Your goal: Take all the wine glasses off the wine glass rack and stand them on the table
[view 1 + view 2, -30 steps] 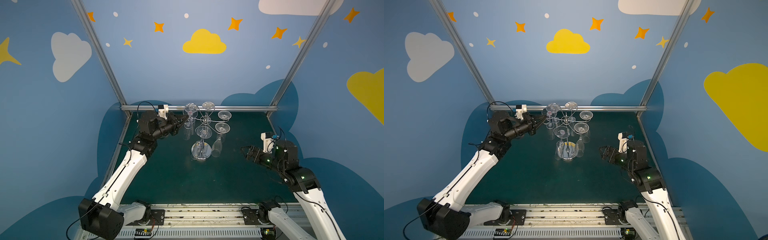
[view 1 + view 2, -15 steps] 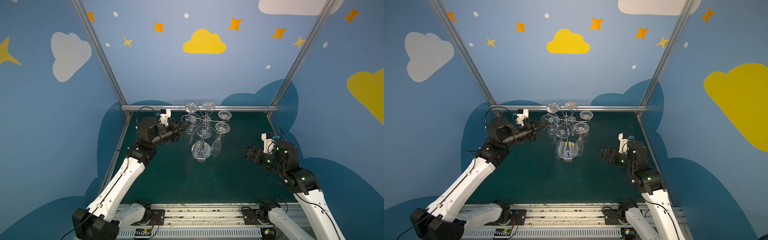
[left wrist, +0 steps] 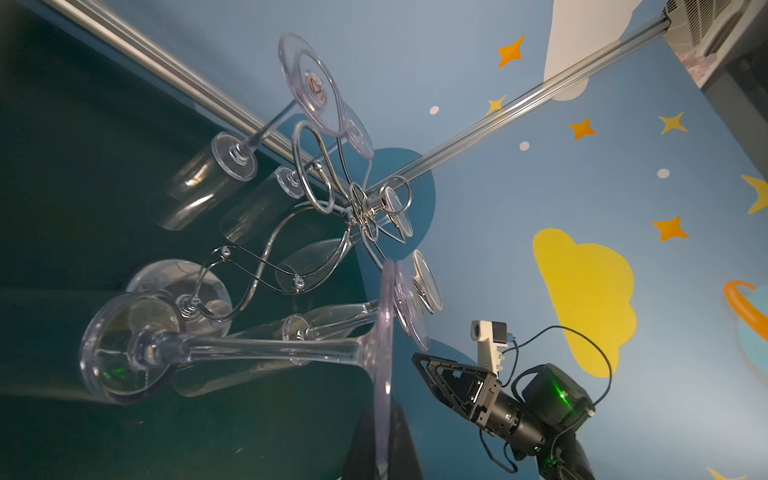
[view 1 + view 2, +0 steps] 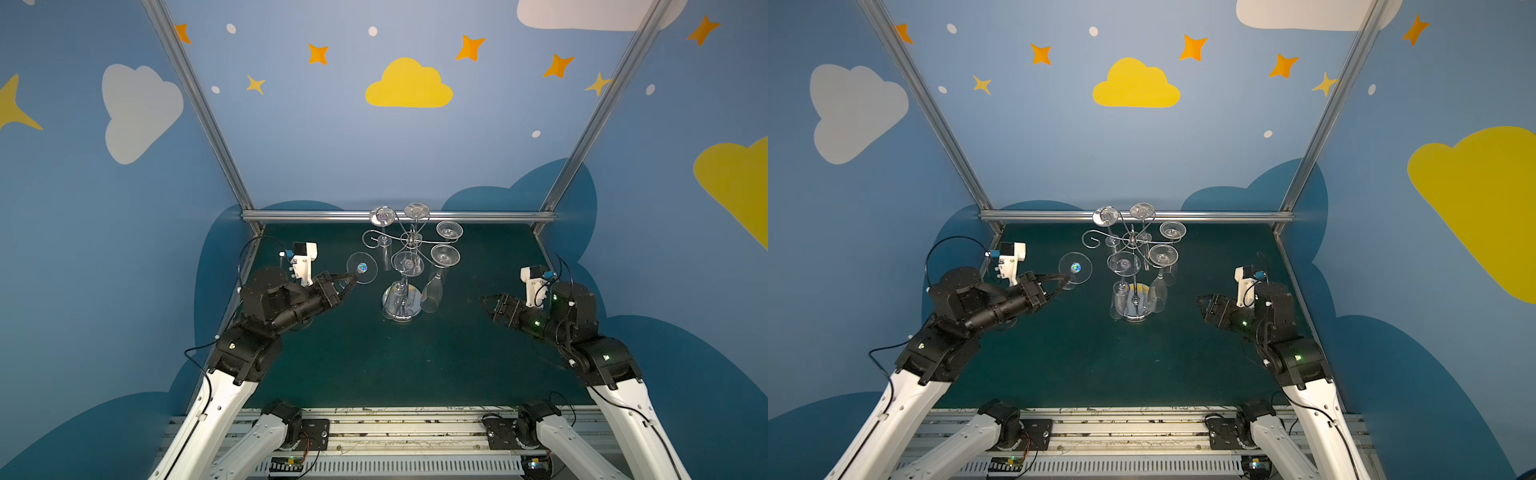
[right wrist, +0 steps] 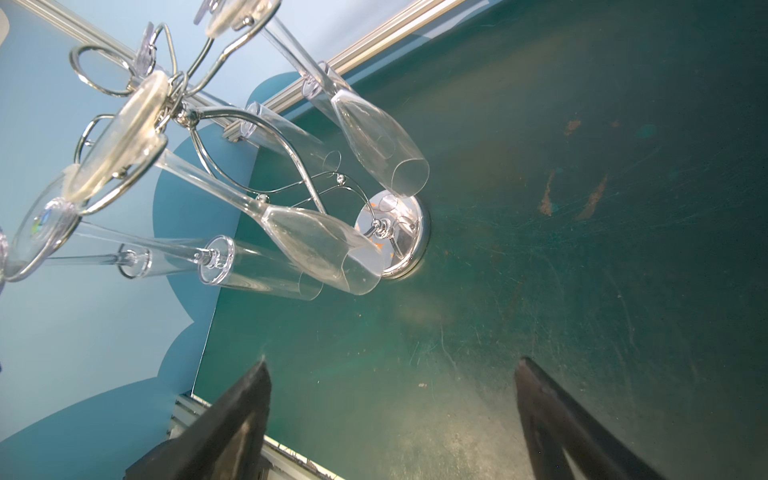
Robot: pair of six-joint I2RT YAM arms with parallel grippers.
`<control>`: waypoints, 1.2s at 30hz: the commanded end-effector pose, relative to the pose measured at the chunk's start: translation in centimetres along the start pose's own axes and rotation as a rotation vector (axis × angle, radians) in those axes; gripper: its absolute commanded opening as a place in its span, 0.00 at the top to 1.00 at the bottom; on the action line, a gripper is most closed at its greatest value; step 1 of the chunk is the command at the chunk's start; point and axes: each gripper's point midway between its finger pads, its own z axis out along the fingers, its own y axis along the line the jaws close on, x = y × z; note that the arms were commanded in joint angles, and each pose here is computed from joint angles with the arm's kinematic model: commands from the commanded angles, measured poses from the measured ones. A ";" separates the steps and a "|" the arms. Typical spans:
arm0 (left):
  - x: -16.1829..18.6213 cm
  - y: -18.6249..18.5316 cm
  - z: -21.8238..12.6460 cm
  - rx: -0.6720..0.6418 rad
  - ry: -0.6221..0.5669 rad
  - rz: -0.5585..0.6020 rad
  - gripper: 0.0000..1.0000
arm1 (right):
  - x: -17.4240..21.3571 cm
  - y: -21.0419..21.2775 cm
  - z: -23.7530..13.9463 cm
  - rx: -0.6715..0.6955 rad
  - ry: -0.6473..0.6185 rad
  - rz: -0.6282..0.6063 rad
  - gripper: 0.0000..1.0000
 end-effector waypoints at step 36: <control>4.6 -11.5 5.3 -0.055 -0.044 1.960 0.97 | -4.3 21.9 -4.6 -0.611 0.238 -0.443 0.28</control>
